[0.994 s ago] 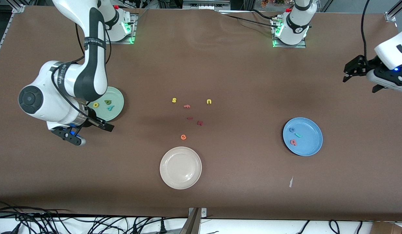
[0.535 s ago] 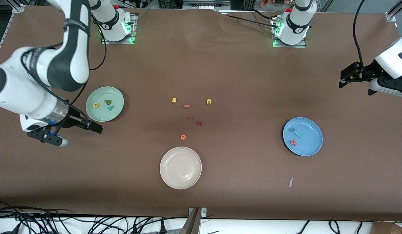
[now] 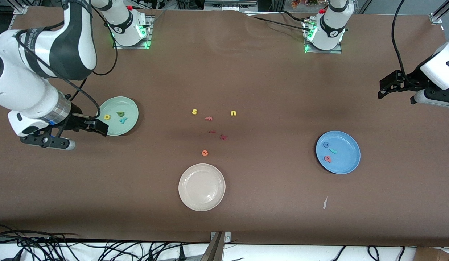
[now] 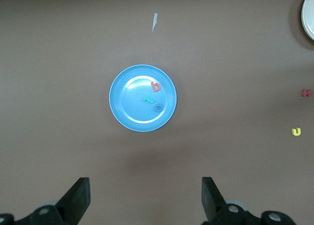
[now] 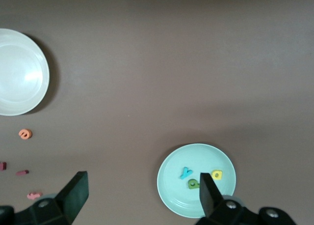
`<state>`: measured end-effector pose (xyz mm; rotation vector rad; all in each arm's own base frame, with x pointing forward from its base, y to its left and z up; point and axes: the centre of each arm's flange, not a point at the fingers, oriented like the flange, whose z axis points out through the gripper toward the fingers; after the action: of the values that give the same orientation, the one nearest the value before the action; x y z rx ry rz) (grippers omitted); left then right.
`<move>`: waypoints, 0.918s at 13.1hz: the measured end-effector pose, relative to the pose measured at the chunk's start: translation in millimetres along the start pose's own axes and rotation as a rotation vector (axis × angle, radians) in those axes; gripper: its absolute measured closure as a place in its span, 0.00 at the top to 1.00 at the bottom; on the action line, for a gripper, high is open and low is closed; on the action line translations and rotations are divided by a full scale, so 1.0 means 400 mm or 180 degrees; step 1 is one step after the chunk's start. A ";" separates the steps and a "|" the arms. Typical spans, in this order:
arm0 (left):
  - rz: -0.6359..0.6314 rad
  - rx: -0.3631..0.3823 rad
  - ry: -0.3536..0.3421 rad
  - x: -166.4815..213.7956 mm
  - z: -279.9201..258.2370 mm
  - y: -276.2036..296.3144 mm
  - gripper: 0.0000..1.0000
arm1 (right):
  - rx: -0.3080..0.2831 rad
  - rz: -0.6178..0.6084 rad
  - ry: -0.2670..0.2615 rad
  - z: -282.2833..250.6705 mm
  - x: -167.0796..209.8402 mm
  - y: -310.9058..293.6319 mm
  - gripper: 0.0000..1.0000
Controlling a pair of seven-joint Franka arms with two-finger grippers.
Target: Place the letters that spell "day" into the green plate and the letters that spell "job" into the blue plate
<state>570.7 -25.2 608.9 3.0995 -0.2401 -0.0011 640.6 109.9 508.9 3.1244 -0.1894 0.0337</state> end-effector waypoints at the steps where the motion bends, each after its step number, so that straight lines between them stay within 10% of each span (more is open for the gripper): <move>1: 0.0005 0.0000 0.0000 0.000 0.000 0.004 1.00 | 0.0046 -0.0032 -0.0065 -0.010 -0.005 0.017 1.00; 9: -0.0050 -0.0009 -0.0078 -0.002 0.012 -0.009 1.00 | -0.0101 -0.0519 -0.0352 -0.061 -0.055 0.208 1.00; 12: -0.0058 -0.0010 -0.0090 0.000 0.017 -0.010 1.00 | -0.0109 -0.0580 -0.0101 -0.020 -0.091 0.237 1.00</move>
<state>571.4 -21.6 602.1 3.1003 -0.2124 -0.0457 593.1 20.2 517.1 3.0948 0.0937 -0.0206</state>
